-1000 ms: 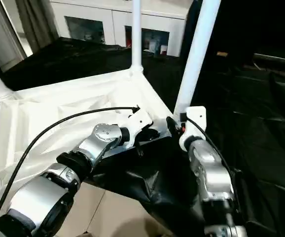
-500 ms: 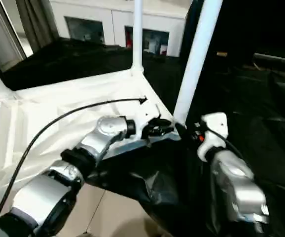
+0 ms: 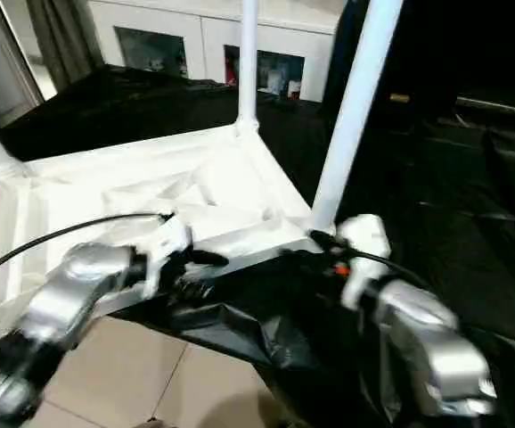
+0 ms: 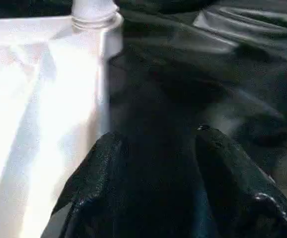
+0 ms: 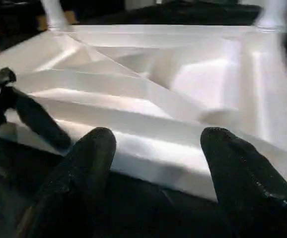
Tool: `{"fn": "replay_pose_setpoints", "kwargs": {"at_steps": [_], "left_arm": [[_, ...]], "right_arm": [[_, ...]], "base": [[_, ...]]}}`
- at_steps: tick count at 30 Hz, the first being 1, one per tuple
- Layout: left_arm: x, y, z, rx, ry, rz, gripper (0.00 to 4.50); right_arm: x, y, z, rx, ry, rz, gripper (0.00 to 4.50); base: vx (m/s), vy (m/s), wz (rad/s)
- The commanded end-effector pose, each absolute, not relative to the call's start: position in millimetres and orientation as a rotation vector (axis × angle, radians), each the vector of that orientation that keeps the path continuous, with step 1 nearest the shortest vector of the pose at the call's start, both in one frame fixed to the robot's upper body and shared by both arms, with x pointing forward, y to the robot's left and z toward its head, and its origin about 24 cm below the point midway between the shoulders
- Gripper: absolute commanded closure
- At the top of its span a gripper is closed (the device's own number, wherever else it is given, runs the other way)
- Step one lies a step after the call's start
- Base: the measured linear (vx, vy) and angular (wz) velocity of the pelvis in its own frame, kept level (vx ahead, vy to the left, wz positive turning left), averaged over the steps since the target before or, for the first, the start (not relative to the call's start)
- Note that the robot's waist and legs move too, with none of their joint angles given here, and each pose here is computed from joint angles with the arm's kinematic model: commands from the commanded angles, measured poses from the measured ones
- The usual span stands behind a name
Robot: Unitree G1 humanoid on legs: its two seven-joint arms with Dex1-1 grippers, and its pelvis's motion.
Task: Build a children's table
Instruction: Rotate leg to tighten
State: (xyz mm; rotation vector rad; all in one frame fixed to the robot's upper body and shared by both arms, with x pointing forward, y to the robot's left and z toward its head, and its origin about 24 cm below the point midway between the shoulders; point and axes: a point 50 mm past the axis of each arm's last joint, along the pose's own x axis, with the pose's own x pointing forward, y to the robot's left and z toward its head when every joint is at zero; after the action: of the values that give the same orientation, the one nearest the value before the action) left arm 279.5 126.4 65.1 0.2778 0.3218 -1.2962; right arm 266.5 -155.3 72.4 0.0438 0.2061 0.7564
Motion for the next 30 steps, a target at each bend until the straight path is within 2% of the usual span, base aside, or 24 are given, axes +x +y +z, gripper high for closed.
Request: {"fn": "replay_pose_setpoints", "kwargs": {"at_steps": [1, 3, 5, 6, 9, 11, 15, 17, 18, 22, 26, 29, 30], "left_arm": [[270, 141, 76, 0.289, 0.340, -1.254, 1.74], [265, 148, 77, 0.288, 0.367, -1.231, 1.69], [256, 156, 78, 0.285, 0.410, -1.222, 1.41], [256, 156, 78, 0.285, 0.410, -1.222, 1.41], [241, 167, 78, 0.274, 0.492, -1.197, 1.09], [233, 177, 78, 0.294, 0.542, -1.152, 0.90], [229, 182, 78, 0.297, 0.572, -1.132, 0.64], [227, 184, 79, 0.291, 0.584, -1.129, 0.46], [223, 186, 78, 0.286, 0.606, -1.111, 0.41], [222, 190, 76, 0.295, 0.630, -1.059, 0.02], [221, 193, 75, 0.311, 0.646, -1.032, 0.00], [220, 195, 74, 0.320, 0.655, -1.014, 0.00], [220, 195, 74, 0.320, 0.655, -1.014, 0.00]], "right_arm": [[281.1, -136.1, 67, 0.042, 0.208, 0.754, 1.40], [289.7, -124.7, 66, 0.049, 0.198, 0.743, 1.40], [299.3, -114.6, 66, 0.060, 0.181, 0.714, 1.40], [299.3, -114.6, 66, 0.060, 0.181, 0.714, 1.40], [320.7, -101.3, 68, 0.097, 0.162, 0.601, 1.40], [336.6, -100.1, 67, 0.144, 0.165, 0.463, 1.40], [343.8, -104.1, 65, 0.184, 0.173, 0.379, 1.40], [347.4, -108.7, 64, 0.199, 0.176, 0.328, 1.40], [354.3, -119.2, 62, 0.224, 0.176, 0.225, 1.40], [362.3, -130.4, 62, 0.241, 0.164, 0.126, 1.40], [367.9, -144.6, 64, 0.225, 0.153, 0.041, 1.40], [371.6, -168.2, 65, 0.216, 0.143, -0.067, 1.40], [371.6, -168.2, 65, 0.216, 0.143, -0.067, 1.40]], "base": [[0.000, 0.000, 0.00], [0.000, 0.000, 0.00], [0.000, 0.000, 0.00], [0.000, 0.000, 0.00], [0.000, 0.000, 0.00], [0.000, 0.000, 0.00], [0.000, 0.000, 0.00], [0.000, 0.000, 0.00], [0.000, 0.000, 0.00], [0.000, 0.000, 0.00], [0.000, 0.000, 0.00], [0.000, 0.000, 0.00], [0.000, 0.000, 0.00]]}}
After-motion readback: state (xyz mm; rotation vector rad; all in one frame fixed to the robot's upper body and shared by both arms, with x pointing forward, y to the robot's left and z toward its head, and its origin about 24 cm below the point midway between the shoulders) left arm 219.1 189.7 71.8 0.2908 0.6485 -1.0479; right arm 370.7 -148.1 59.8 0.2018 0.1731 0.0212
